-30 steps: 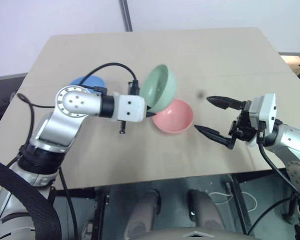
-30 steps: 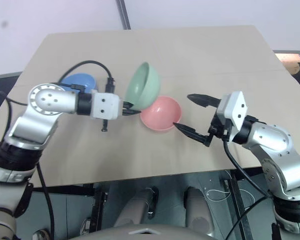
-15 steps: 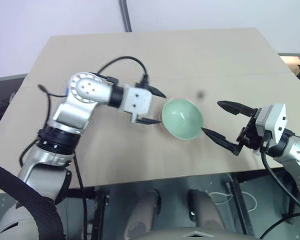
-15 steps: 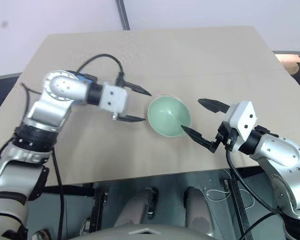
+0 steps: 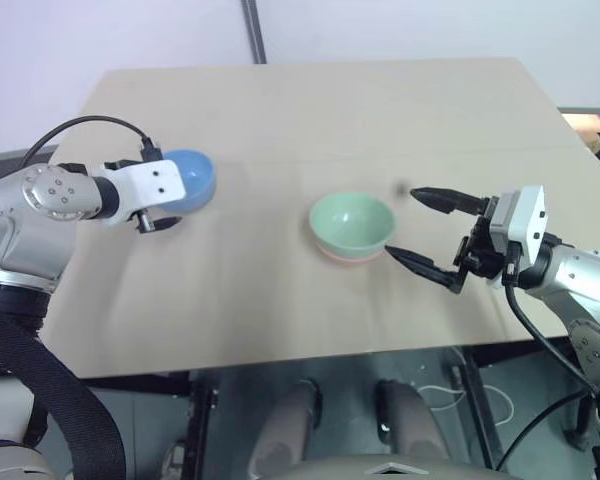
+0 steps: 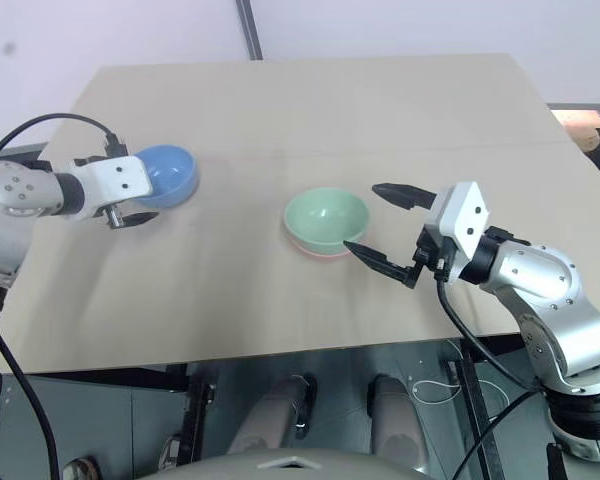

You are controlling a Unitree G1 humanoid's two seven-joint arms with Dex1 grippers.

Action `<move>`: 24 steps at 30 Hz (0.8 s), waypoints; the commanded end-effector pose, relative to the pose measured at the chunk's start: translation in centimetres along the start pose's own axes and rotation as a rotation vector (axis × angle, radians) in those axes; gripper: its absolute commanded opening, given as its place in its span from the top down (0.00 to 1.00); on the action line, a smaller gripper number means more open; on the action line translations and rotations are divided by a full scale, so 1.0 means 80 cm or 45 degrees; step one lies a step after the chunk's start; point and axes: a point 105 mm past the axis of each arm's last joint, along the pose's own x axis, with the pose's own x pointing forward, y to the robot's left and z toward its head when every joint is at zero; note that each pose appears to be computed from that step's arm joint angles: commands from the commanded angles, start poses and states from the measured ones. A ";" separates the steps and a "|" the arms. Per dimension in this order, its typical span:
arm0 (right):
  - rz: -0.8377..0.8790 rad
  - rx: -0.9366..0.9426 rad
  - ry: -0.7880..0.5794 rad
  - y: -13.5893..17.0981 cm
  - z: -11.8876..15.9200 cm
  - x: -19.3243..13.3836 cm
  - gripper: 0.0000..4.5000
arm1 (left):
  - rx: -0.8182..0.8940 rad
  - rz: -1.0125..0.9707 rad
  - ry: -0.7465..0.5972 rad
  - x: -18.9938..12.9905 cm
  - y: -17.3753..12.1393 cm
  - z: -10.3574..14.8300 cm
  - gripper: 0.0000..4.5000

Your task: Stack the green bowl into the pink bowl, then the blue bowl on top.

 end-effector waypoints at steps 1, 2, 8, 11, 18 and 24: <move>0.011 -0.060 -0.049 0.001 0.014 0.002 0.00 | 0.021 0.100 0.096 0.014 0.011 -0.008 0.07; 0.012 -0.059 -0.048 0.001 0.014 0.002 0.00 | 0.039 0.103 0.111 0.019 0.010 -0.009 0.07; 0.003 -0.067 -0.030 0.002 0.014 0.000 0.00 | 0.074 0.045 0.082 0.049 -0.004 -0.001 0.12; -0.005 -0.070 -0.016 0.003 0.013 -0.003 0.00 | 0.074 0.004 0.035 0.056 -0.011 0.009 0.39; -0.015 -0.069 -0.001 0.004 0.010 -0.003 0.00 | 0.100 0.000 -0.048 0.053 -0.009 0.023 0.99; -0.035 -0.085 0.015 -0.002 0.009 -0.007 0.00 | 0.096 0.006 -0.407 0.026 0.008 0.107 0.99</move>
